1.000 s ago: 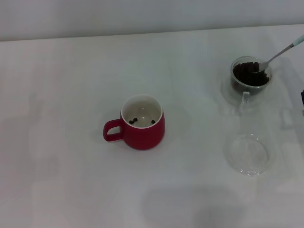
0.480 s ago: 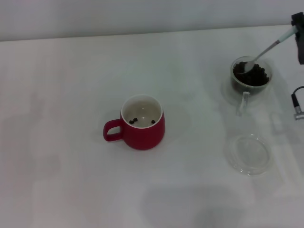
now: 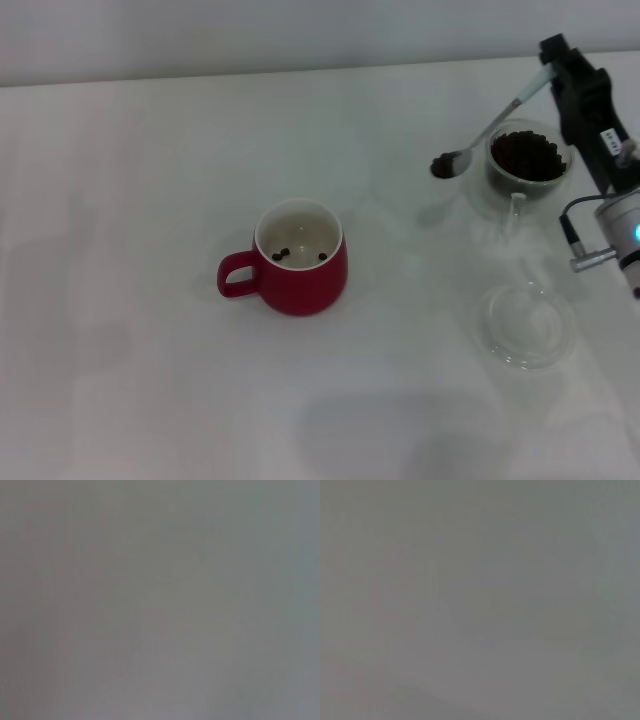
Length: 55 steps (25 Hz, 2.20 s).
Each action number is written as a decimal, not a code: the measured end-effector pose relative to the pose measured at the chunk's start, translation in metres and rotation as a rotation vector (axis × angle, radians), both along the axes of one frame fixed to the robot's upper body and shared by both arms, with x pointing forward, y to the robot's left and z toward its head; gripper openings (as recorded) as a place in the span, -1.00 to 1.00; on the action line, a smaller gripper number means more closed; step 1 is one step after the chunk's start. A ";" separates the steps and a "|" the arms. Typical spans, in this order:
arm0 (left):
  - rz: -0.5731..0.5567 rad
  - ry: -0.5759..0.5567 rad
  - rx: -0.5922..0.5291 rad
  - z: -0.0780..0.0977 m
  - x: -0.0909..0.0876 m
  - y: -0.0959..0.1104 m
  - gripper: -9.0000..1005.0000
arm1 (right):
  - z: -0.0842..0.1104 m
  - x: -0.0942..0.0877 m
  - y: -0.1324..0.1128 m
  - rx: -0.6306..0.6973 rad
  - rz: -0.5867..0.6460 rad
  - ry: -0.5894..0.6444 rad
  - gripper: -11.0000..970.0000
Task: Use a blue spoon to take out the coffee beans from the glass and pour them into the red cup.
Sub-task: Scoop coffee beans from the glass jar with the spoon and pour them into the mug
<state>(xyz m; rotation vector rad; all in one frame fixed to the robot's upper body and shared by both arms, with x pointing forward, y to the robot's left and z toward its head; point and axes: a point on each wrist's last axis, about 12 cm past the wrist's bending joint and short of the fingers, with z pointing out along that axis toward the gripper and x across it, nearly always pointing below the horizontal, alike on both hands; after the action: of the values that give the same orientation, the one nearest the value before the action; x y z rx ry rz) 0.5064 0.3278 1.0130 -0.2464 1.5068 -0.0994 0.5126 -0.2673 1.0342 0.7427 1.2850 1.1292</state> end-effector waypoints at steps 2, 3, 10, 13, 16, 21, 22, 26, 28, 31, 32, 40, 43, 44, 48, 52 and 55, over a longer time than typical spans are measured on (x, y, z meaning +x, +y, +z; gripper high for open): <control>-0.001 -0.001 0.001 0.000 0.001 0.000 0.75 | 0.001 -0.001 0.005 0.002 0.023 -0.005 -0.63; -0.002 -0.001 0.001 0.000 0.001 -0.001 0.75 | 0.001 -0.001 0.008 0.004 0.034 -0.009 -0.63; -0.006 -0.001 0.002 0.001 0.002 -0.001 0.75 | 0.004 -0.002 0.021 0.005 0.081 -0.027 -0.63; -0.007 -0.001 0.002 0.001 0.002 -0.002 0.75 | 0.005 -0.002 0.028 -0.014 0.084 -0.031 -0.63; -0.007 0.000 0.001 0.000 0.002 -0.002 0.75 | 0.006 -0.001 0.032 -0.024 0.092 -0.035 -0.63; -0.004 0.002 0.001 0.000 0.000 -0.001 0.75 | 0.007 -0.002 0.043 -0.054 0.113 -0.039 -0.63; -0.004 0.002 0.001 0.000 0.000 -0.001 0.75 | 0.007 -0.002 0.046 -0.060 0.124 -0.040 -0.63; -0.003 0.002 0.001 0.000 0.000 -0.001 0.75 | 0.008 -0.002 0.055 -0.080 0.151 -0.044 -0.63; -0.003 0.002 0.001 0.000 0.000 -0.001 0.75 | 0.008 -0.002 0.059 -0.097 0.157 -0.043 -0.63; -0.004 0.003 0.001 -0.001 0.000 -0.001 0.75 | 0.009 0.001 0.065 -0.120 0.172 -0.042 -0.63; -0.004 0.003 0.001 -0.001 0.000 -0.001 0.75 | 0.010 0.001 0.067 -0.130 0.173 -0.044 -0.63; -0.003 0.005 0.001 -0.001 -0.001 -0.001 0.75 | 0.014 0.007 0.079 -0.204 0.185 -0.060 -0.63; -0.001 0.006 0.001 -0.001 -0.001 0.000 0.75 | 0.015 0.011 0.085 -0.239 0.207 -0.059 -0.63; -0.001 0.006 0.001 -0.001 -0.001 0.000 0.75 | 0.015 0.012 0.087 -0.253 0.214 -0.061 -0.63; -0.001 0.005 0.001 -0.001 -0.001 -0.001 0.75 | 0.018 0.015 0.092 -0.311 0.226 -0.084 -0.63; -0.005 0.004 0.001 -0.001 0.000 -0.001 0.75 | 0.019 0.017 0.094 -0.367 0.221 -0.107 -0.63; -0.009 0.003 -0.001 0.000 0.001 -0.003 0.75 | 0.019 0.019 0.096 -0.409 0.230 -0.114 -0.63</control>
<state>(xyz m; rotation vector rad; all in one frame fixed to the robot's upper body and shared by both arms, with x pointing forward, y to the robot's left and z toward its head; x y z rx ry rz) 0.5070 0.3251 1.0126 -0.2403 1.5105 -0.1067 0.5317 -0.1710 1.0537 0.2289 1.4689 1.0261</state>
